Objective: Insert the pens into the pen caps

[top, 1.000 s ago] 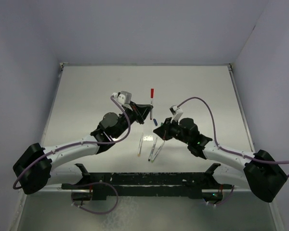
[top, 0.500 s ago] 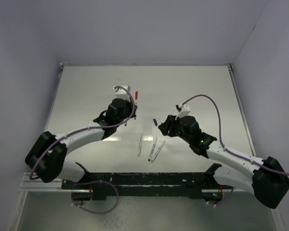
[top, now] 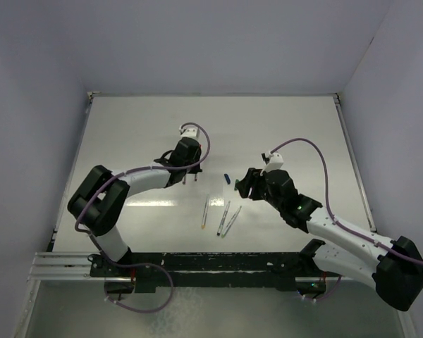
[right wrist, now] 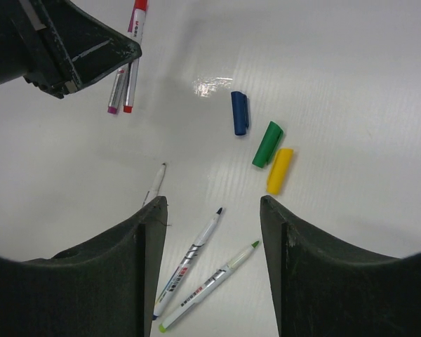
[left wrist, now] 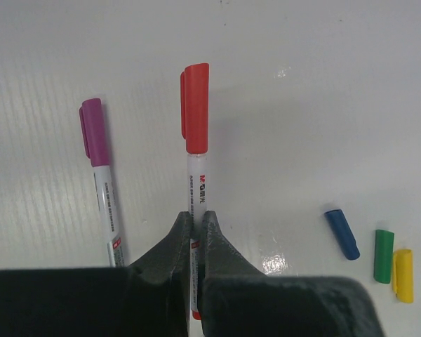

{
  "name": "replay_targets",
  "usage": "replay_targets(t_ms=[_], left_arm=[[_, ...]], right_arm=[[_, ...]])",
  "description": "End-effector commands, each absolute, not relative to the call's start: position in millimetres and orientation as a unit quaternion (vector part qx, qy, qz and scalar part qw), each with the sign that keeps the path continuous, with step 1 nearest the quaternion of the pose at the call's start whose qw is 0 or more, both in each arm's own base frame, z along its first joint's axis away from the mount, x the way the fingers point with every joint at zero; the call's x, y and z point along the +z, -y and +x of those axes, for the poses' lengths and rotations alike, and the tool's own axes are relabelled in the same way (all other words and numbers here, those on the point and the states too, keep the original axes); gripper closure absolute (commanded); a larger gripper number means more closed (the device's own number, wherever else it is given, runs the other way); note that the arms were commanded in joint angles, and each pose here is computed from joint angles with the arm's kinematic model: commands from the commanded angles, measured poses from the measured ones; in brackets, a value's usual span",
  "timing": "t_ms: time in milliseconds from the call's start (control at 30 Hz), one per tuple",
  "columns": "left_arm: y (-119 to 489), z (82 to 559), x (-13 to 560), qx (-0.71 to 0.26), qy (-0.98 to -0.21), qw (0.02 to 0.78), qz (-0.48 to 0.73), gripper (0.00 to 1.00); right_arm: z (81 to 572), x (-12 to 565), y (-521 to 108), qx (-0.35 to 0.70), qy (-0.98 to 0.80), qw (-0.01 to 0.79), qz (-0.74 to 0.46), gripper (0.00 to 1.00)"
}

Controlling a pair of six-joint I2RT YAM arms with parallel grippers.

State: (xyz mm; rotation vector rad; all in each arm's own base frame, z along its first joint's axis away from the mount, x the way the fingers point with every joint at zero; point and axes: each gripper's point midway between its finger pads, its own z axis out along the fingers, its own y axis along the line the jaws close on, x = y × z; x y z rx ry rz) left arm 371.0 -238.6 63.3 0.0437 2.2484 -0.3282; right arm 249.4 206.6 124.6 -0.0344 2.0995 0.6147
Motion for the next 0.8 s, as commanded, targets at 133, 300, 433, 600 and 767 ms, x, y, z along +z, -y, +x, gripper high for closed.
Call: replay_targets(t_ms=[133, 300, 433, 600, 767], left_arm=[[230.7, 388.5, 59.7, -0.089, -0.906, 0.413, -0.009, 1.00], [226.7, 389.8, 47.2, -0.069, -0.914, 0.400, -0.010, 0.98], [224.4, 389.5, 38.3, -0.057, -0.919, 0.391, -0.012, 0.95], [222.5, 388.2, 31.8, -0.049, -0.922, 0.383, -0.015, 0.86], [222.6, 387.7, 31.8, -0.049, -0.923, 0.380, -0.018, 0.76]], right_arm=[[257.3, 145.0, -210.1, 0.257, -0.837, 0.482, -0.009, 0.41], [257.1, 145.3, -211.0, 0.260, -0.836, 0.482, -0.010, 0.41], [257.1, 145.3, -210.4, 0.259, -0.836, 0.483, -0.010, 0.41], [256.4, 144.3, -209.9, 0.258, -0.837, 0.482, -0.011, 0.41], [257.3, 144.2, -210.9, 0.258, -0.837, 0.483, -0.013, 0.40]])
